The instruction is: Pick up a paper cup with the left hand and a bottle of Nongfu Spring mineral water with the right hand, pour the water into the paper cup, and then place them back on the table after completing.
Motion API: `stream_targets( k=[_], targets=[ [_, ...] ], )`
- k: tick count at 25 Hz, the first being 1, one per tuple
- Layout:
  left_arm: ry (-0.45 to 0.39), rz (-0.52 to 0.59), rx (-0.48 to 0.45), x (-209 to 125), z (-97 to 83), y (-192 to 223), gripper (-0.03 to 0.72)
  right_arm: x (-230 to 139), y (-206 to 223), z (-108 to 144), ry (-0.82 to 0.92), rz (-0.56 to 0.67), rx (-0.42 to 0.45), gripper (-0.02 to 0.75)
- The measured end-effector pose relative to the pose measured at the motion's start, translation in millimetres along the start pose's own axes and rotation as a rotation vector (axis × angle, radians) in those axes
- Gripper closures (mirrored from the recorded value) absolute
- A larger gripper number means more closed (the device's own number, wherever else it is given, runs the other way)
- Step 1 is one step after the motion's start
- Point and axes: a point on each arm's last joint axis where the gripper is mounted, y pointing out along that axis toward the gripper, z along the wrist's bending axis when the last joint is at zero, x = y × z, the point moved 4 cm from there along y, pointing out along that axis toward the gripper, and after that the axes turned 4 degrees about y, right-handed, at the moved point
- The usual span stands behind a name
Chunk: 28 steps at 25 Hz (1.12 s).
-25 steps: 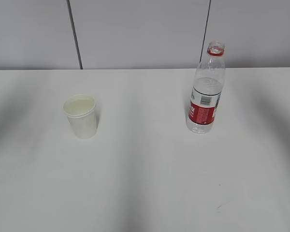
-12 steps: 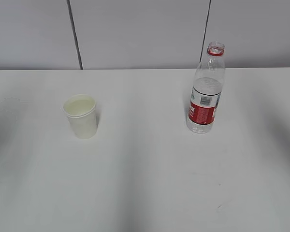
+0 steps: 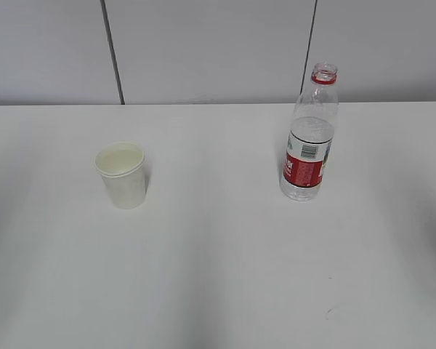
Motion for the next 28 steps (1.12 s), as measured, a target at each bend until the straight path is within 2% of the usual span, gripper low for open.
stream_targets(
  k=[10,17,23,28],
  targets=[
    [-0.007,0.003,-0.018,-66,-12.8,18,0.175,-44,0,5,-0.002,-0.011,0.001,0.150],
    [-0.019,-0.062,-0.041,-101,-22.6,30,0.175,-80,12,9,0.000,0.010,0.003,0.150],
    [-0.020,-0.243,-0.019,-105,-23.9,20,0.188,-112,32,12,0.004,0.042,0.010,0.150],
    [-0.018,-0.332,-0.007,-112,-25.3,12,0.188,-128,41,14,0.007,-0.027,0.011,0.150]
  ],
)
